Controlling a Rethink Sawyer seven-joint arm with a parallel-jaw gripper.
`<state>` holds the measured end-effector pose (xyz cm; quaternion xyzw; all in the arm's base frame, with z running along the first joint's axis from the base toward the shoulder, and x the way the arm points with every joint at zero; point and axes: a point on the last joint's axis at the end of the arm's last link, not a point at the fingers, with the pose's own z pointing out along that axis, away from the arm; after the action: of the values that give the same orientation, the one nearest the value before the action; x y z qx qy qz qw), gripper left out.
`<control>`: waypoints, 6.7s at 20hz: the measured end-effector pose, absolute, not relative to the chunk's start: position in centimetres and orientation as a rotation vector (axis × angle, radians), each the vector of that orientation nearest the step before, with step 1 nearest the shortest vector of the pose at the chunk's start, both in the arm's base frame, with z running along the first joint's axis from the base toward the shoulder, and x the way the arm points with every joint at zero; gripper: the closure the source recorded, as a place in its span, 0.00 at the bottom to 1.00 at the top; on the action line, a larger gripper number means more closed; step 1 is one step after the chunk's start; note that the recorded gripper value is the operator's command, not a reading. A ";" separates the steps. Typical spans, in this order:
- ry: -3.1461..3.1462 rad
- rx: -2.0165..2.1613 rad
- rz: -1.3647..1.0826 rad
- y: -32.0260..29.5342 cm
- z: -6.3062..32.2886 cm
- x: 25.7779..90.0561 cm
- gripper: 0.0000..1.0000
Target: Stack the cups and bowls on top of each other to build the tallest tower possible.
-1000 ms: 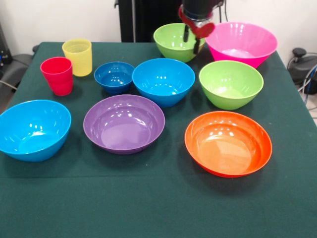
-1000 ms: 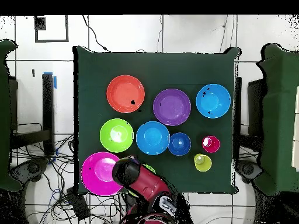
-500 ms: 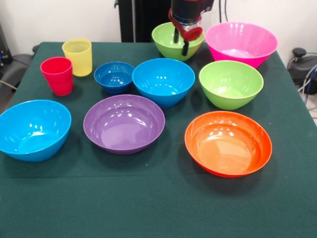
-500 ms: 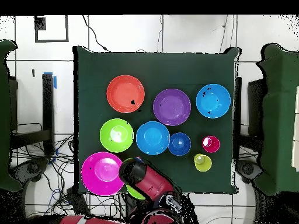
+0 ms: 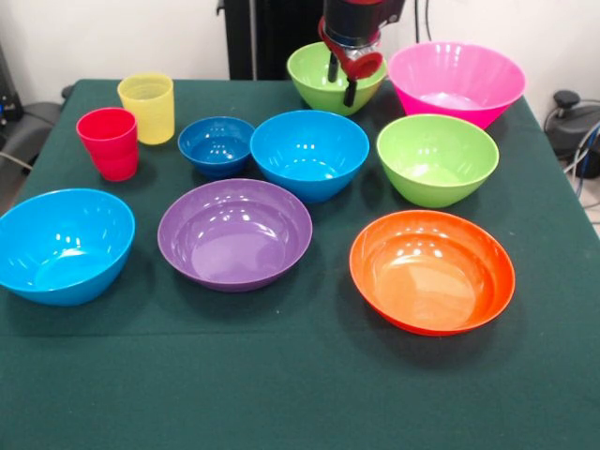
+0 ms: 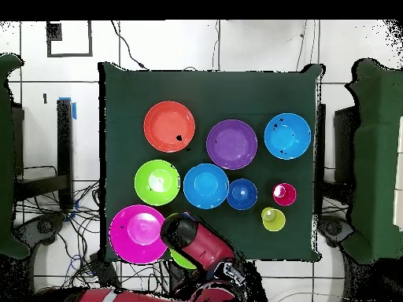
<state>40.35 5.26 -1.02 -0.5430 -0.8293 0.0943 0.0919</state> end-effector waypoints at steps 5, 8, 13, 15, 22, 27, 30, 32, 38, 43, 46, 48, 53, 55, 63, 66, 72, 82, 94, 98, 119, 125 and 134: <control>-2.463 -1.613 0.280 5.3 -1.0 40.3 0.00; -2.464 -1.614 0.281 5.2 -1.0 40.4 0.00; -2.465 -1.614 0.283 5.2 -1.0 40.4 0.00; -2.465 -1.615 0.283 5.1 -1.0 40.4 0.00; -2.491 -1.628 0.267 5.0 -0.8 41.9 1.00; -2.494 -1.622 0.271 5.0 -0.9 41.8 1.00; -2.495 -1.621 0.273 5.1 -0.9 41.8 1.00; -2.495 -1.622 0.273 5.0 -0.9 41.8 1.00; -2.495 -1.622 0.273 5.1 -0.9 41.8 1.00; -2.495 -1.621 0.273 5.1 -0.9 41.8 1.00; -2.496 -1.617 0.273 5.1 -0.8 41.6 1.00; -2.496 -1.610 0.276 5.2 -0.8 41.4 1.00; -2.511 -1.580 0.285 5.3 -0.7 40.6 1.00; -2.521 -1.560 0.289 5.5 -0.7 40.2 1.00; -2.547 -1.486 0.295 6.2 0.0 38.6 1.00; -2.558 -1.462 0.295 6.5 0.2 38.2 1.00; -2.582 -1.437 0.289 6.7 0.7 38.2 1.00; -2.626 -1.401 0.277 7.1 1.7 38.3 1.00; -2.702 -1.315 0.260 7.3 3.1 38.3 1.00; -2.714 -1.269 0.261 6.3 3.1 37.6 1.00; -2.803 -0.967 0.243 4.2 3.2 34.4 1.00; -2.831 -0.872 0.228 4.6 3.2 33.8 1.00; -2.874 -0.801 0.218 4.4 3.8 33.8 1.00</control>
<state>33.83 4.35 3.80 -0.2669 -0.9580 0.0726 0.0751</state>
